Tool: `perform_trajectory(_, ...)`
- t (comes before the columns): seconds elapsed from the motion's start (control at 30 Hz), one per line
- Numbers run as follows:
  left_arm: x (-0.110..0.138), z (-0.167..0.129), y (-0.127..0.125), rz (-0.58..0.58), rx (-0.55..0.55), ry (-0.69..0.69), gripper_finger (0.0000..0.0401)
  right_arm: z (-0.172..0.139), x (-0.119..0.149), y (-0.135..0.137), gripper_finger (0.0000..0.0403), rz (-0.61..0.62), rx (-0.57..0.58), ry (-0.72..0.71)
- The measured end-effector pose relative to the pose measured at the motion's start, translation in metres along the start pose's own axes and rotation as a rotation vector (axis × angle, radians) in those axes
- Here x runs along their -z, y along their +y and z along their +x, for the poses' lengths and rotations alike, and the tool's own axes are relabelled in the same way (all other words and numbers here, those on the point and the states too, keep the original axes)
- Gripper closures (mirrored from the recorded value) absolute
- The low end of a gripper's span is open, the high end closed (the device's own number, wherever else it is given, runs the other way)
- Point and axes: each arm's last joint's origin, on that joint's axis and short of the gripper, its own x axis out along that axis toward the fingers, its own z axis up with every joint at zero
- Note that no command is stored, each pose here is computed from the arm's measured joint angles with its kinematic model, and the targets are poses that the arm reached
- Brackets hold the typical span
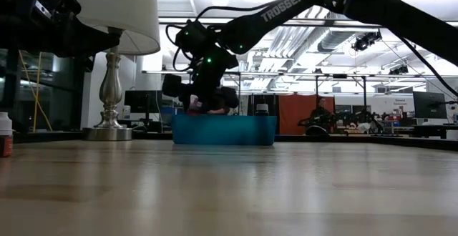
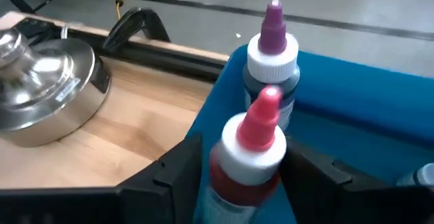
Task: Pick & Place food coloring
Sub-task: Put the red food coloring bottle into the blue bin
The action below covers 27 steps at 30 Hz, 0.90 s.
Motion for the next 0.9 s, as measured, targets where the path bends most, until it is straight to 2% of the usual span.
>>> perform_trajectory(0.23, 0.000, 0.000, 0.000, 0.000, -0.001, 0.001, 0.0401, -0.004, -0.001, 0.002, 0.0219, -0.044, -0.057, 0.044)
perform_trajectory(0.9, 0.000, 0.000, 0.000, 0.000, -0.002, 0.001, 0.0401, -0.014, -0.010, 0.006, 0.0217, -0.129, -0.091, 0.035)
